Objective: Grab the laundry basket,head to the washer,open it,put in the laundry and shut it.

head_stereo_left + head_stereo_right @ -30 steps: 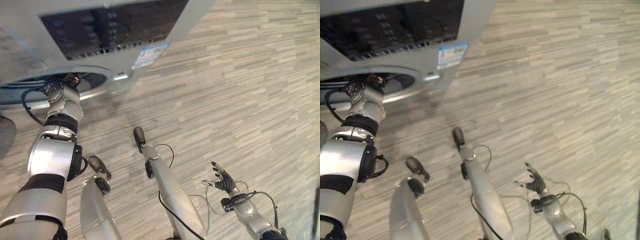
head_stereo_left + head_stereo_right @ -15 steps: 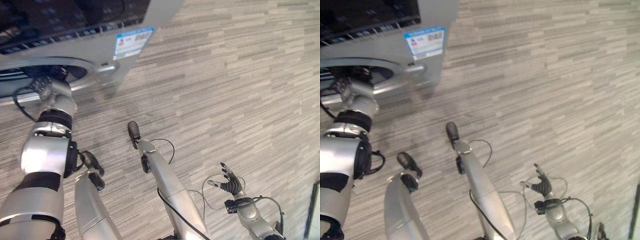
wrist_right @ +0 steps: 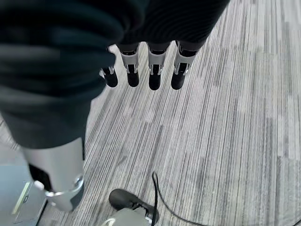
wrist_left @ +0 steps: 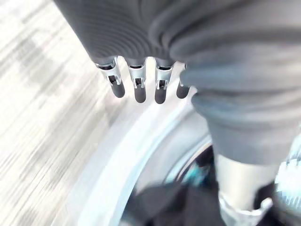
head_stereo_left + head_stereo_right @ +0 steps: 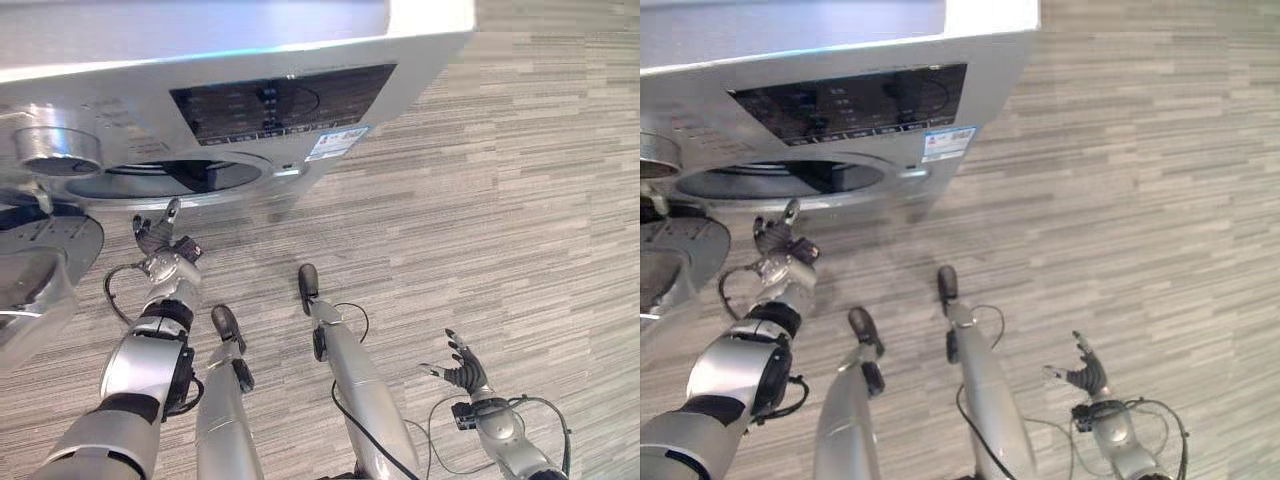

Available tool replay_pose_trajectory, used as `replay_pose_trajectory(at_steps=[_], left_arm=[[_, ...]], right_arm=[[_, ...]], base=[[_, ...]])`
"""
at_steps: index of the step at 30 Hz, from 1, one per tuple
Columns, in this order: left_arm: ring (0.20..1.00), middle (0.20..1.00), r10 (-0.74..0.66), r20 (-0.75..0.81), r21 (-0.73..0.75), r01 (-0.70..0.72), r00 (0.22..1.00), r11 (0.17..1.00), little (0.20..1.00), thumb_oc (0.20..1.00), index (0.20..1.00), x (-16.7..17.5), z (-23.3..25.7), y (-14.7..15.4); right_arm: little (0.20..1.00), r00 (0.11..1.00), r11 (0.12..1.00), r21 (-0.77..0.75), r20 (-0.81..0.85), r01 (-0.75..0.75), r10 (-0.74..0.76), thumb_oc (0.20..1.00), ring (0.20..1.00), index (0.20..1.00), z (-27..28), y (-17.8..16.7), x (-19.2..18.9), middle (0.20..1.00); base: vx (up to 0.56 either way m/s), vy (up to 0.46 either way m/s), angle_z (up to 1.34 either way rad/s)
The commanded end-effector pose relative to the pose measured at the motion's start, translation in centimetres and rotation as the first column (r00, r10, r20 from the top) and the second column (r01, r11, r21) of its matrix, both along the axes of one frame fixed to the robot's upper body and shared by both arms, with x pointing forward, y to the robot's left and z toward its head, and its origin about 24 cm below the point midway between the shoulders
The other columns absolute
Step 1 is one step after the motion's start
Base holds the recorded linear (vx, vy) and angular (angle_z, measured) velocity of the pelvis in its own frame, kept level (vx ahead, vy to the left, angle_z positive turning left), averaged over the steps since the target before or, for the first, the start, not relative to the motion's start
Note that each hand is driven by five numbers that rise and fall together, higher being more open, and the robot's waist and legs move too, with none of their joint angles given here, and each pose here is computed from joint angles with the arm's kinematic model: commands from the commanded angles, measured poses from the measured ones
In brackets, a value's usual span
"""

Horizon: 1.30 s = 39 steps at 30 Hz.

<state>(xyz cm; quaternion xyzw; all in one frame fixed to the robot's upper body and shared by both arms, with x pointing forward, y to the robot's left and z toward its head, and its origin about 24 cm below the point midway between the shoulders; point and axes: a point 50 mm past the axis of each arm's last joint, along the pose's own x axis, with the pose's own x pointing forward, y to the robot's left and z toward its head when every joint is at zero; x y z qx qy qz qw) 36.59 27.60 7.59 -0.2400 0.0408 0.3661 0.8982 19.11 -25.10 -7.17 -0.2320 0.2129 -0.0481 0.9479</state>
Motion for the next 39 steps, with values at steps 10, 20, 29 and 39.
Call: replay_pose_trajectory(at_steps=[10,20,29,39], left_arm=[[1.000,1.000,-0.095,-0.103,0.105,0.106,0.990,0.989,1.000,1.000,1.000,-1.5,-3.4,-1.0],[1.000,1.000,-0.225,-0.397,-0.112,0.197,0.890,0.974,1.000,1.000,1.000,-12.0,-15.9,-2.4],[1.000,1.000,-0.286,-0.619,0.026,0.383,0.732,0.924,1.000,1.000,1.000,-18.3,-18.8,-0.9],[1.000,1.000,-0.070,-0.637,0.457,0.449,0.768,0.767,1.000,1.000,1.000,-14.1,-11.4,6.8]], right_arm=[[1.000,0.996,0.998,-0.052,-0.078,0.036,-0.040,1.000,1.000,1.000,-1.0,-1.5,-1.3,1.000],[1.000,0.926,0.980,0.001,-0.326,0.199,-0.188,1.000,1.000,1.000,-4.6,-2.3,-4.5,1.000],[1.000,0.846,0.957,0.007,-0.468,0.291,-0.254,1.000,1.000,1.000,-6.4,-2.8,-7.8,1.000],[1.000,0.793,0.959,-0.021,-0.558,0.282,-0.245,1.000,1.000,1.000,-7.1,-3.3,-10.4,1.000]], base=[[-0.02,0.014,0.02],[0.05,0.014,0.14],[0.05,0.023,0.22],[0.07,0.079,0.20]])
